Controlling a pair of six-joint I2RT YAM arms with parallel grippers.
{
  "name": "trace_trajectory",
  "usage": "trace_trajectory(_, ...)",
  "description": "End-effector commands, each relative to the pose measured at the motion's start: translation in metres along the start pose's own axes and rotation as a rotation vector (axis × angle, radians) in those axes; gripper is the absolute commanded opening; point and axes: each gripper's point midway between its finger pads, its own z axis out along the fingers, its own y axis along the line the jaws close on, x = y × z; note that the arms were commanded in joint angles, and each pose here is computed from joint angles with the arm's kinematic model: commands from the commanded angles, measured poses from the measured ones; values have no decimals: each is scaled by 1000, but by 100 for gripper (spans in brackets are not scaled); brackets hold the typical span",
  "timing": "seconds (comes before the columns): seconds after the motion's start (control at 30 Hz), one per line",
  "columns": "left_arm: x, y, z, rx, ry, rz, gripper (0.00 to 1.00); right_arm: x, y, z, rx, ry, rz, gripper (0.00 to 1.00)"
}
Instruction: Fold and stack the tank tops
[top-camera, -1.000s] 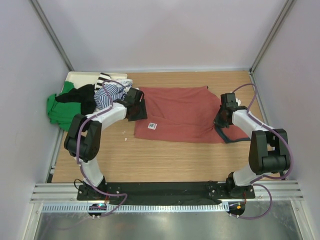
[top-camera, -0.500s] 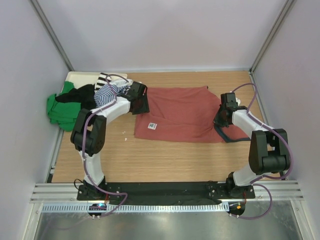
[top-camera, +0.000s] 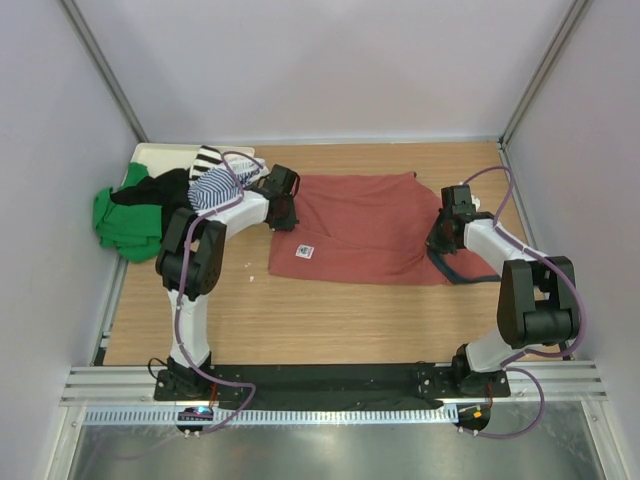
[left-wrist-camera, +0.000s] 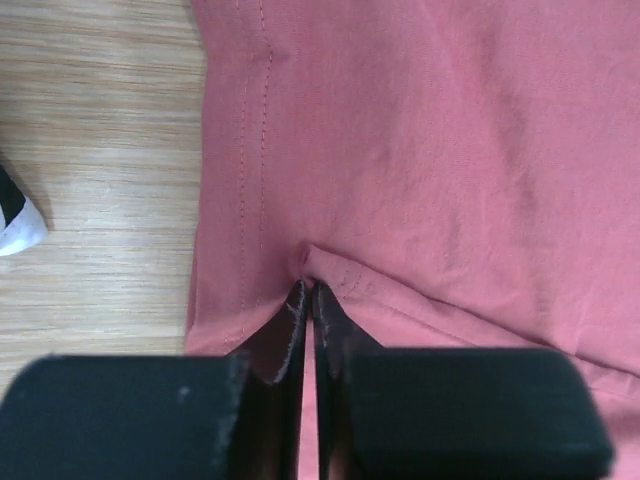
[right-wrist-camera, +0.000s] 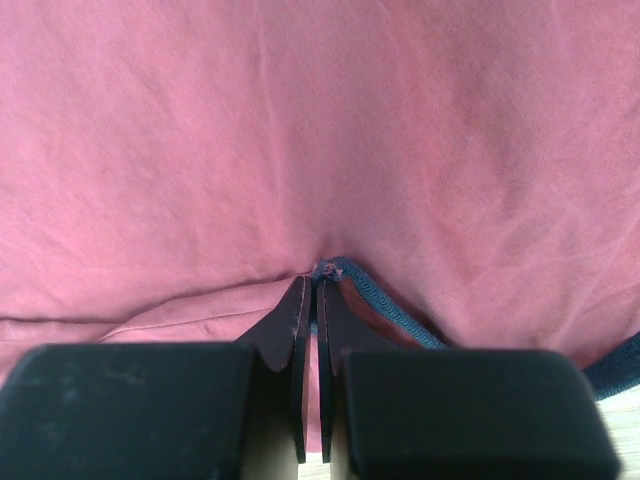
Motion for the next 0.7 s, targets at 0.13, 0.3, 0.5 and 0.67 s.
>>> trace_trajectory(0.13,-15,-3,-12,1,-48,2,0,-15,8,-2,-25,-47,-6,4)
trace_trajectory(0.3,-22,-3,-22,1,-74,0,0,-17,8,-5,-26,-56,-3,2)
trace_trajectory(0.5,-29,-12,-30,52,-99,1,17,-17,8,-5,-26,-57,-3,2)
trace_trajectory(0.67,-30,-16,-27,59,-95,3,41,-17,8,-4,-27,-55,-5,2)
